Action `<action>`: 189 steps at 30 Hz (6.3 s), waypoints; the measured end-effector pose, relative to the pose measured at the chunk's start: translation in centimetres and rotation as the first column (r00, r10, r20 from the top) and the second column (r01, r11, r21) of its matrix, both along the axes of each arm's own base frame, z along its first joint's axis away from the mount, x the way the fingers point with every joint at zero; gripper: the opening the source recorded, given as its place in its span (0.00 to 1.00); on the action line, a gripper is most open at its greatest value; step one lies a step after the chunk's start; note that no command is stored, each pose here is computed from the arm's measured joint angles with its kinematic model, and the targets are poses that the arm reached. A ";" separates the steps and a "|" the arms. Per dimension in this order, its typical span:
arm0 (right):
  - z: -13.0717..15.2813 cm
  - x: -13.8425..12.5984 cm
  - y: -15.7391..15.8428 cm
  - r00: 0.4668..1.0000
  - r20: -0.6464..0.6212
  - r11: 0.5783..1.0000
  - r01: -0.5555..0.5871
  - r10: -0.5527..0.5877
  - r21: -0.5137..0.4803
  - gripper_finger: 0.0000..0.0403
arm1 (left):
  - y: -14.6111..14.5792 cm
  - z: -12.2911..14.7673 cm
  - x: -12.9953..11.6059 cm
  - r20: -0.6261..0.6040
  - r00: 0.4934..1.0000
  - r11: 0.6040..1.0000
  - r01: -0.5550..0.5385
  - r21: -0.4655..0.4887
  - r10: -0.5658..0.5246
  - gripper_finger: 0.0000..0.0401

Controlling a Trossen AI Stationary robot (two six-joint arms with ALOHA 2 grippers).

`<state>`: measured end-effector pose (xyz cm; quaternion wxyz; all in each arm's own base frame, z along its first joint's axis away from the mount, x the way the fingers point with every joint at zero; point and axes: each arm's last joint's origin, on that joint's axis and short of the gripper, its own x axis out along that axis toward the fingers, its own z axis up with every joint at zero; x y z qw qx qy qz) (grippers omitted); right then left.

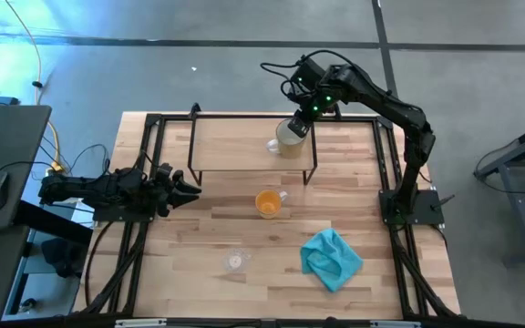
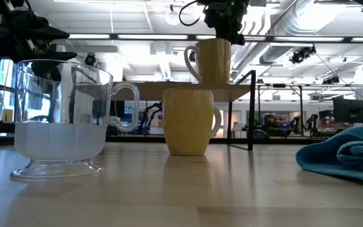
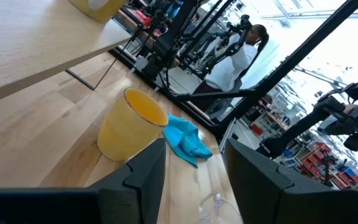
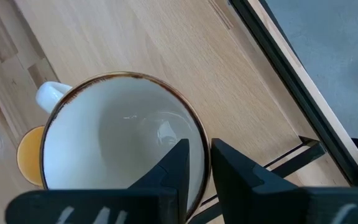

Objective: Stack small to large cups/mugs on shelf
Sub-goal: Put the white mug on the shelf

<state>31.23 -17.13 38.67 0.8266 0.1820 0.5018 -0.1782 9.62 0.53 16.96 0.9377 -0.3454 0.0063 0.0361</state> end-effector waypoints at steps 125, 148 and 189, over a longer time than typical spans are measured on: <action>-0.5 3.4 5.5 0.973 -0.046 0.974 -0.225 0.226 0.019 0.14 | 0.0 0.0 0.0 0.000 1.000 1.000 -0.008 -0.007 0.008 0.38; -0.5 2.5 6.0 0.911 -0.138 0.921 -0.390 0.388 0.013 0.01 | 0.0 0.0 0.0 0.001 1.000 1.000 -0.008 -0.009 0.008 0.38; 1.5 2.2 6.3 0.918 -0.116 0.919 -0.389 0.380 -0.066 0.21 | 0.0 0.0 0.0 0.002 1.000 1.000 -0.009 -0.010 0.009 0.38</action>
